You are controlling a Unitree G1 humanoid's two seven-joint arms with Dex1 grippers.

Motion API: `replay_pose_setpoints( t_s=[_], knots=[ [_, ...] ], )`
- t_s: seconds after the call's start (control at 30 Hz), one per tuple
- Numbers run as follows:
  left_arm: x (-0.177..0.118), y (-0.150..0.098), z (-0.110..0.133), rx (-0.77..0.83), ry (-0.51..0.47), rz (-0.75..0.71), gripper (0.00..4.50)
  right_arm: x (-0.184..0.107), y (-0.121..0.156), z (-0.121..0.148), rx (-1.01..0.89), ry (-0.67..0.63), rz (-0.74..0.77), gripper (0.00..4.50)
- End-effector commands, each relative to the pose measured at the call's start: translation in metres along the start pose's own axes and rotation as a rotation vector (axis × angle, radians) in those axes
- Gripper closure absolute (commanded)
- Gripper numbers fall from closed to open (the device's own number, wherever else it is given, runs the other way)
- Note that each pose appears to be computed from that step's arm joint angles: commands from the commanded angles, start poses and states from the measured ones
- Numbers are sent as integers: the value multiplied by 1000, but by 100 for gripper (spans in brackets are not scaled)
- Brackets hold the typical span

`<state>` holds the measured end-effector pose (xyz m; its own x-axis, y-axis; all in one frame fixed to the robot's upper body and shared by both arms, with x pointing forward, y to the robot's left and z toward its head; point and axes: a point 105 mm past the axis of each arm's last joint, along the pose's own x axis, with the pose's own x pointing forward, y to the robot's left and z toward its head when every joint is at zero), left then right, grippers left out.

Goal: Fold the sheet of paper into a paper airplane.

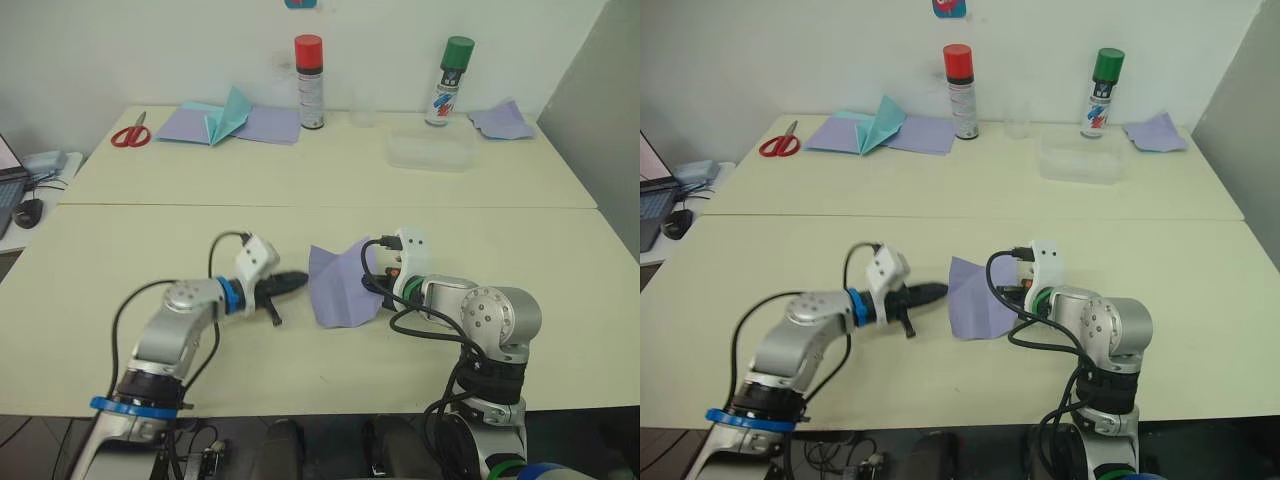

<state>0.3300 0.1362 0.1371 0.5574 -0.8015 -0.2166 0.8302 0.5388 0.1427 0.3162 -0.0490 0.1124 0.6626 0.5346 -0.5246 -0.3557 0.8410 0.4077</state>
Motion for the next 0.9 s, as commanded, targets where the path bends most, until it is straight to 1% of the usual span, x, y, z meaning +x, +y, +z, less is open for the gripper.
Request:
replay_pose_setpoints(
  t_s=[0.03,0.1,0.17,0.2,0.23,0.27,0.4,0.47,0.73,0.9],
  knots=[
    [-1,-3,26,67,-47,-4,450,-1,26,16,-30,-45,72,447],
    [1,3,41,95,-84,44,450,-1,24,16,-30,-45,65,447],
    [9,-4,56,91,-133,22,450,0,24,15,-28,-42,62,447],
    [13,-10,60,72,-152,-2,450,0,24,15,-27,-40,61,447],
    [18,-17,61,60,-150,-29,450,0,24,14,-26,-39,61,447],
    [23,-22,55,58,-127,-45,450,0,25,14,-26,-39,61,447],
    [35,-37,12,68,13,-70,450,1,24,13,-7,-41,56,447],
    [38,-45,-3,58,50,-84,450,0,23,12,8,-45,53,447],
    [46,-51,-24,40,94,-67,450,0,21,9,48,-48,49,447],
    [48,-49,-47,44,193,-36,450,1,21,6,64,-37,51,447]
  ],
)
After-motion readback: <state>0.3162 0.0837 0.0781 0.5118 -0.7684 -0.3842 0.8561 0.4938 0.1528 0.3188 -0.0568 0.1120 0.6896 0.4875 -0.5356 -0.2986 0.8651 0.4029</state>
